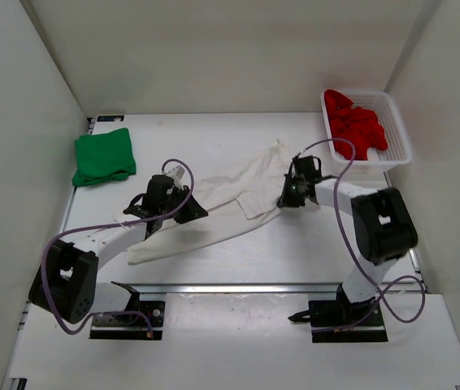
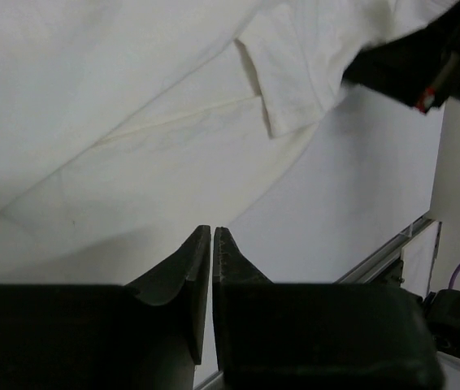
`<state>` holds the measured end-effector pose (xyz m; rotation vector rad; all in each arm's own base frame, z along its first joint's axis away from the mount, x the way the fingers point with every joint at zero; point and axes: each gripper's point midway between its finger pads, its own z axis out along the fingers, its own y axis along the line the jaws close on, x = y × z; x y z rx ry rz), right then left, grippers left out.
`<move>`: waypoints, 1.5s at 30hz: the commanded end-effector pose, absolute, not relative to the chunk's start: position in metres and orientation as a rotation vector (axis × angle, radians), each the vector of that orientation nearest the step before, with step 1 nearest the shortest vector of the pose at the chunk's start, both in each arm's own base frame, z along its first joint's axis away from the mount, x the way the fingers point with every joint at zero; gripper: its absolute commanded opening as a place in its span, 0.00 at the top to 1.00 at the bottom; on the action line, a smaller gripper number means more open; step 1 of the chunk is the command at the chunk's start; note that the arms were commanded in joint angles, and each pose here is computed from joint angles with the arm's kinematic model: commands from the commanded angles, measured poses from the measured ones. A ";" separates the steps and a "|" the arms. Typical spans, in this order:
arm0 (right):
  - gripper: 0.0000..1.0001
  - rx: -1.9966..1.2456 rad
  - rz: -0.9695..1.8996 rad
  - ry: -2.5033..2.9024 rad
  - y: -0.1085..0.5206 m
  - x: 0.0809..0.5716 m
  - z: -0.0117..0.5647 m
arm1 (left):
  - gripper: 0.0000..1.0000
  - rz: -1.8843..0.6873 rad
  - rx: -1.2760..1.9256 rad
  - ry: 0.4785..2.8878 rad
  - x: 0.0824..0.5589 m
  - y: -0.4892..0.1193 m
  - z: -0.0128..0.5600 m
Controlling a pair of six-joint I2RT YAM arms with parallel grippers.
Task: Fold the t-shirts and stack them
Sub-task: Rotate the tshirt 90 degrees
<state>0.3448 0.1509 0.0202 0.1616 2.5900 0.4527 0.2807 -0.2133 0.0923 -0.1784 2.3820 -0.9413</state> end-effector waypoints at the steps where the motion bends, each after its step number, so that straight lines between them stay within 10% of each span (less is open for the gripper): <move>1: 1.00 0.207 0.571 2.596 0.163 0.390 0.012 | 0.82 -0.965 -0.164 2.348 0.283 -0.211 0.107; 10: 1.00 0.094 0.753 2.551 0.228 0.559 0.008 | 0.73 -1.016 -0.214 2.346 0.279 -0.204 0.114; 13: 0.98 0.016 0.753 2.330 0.234 0.624 0.102 | 0.67 -0.994 -0.172 2.357 0.272 -0.208 0.115; 21: 0.77 -0.184 0.600 2.279 0.248 0.507 0.196 | 0.61 -0.986 -0.342 2.330 0.285 -0.170 0.104; 27: 0.54 -0.130 0.940 2.215 0.270 0.386 0.150 | 0.60 -0.946 -0.378 2.297 0.290 -0.157 0.105; 32: 0.55 -0.243 1.152 2.333 0.350 0.306 0.092 | 0.60 -0.884 -0.429 2.257 0.300 -0.131 0.114; 41: 0.56 -0.168 1.082 2.421 0.406 0.302 0.041 | 0.58 -0.827 -0.450 2.213 0.302 -0.116 0.126; 45: 0.79 -0.151 1.084 2.511 0.412 0.302 0.022 | 0.59 -0.837 -0.438 2.248 0.298 -0.122 0.114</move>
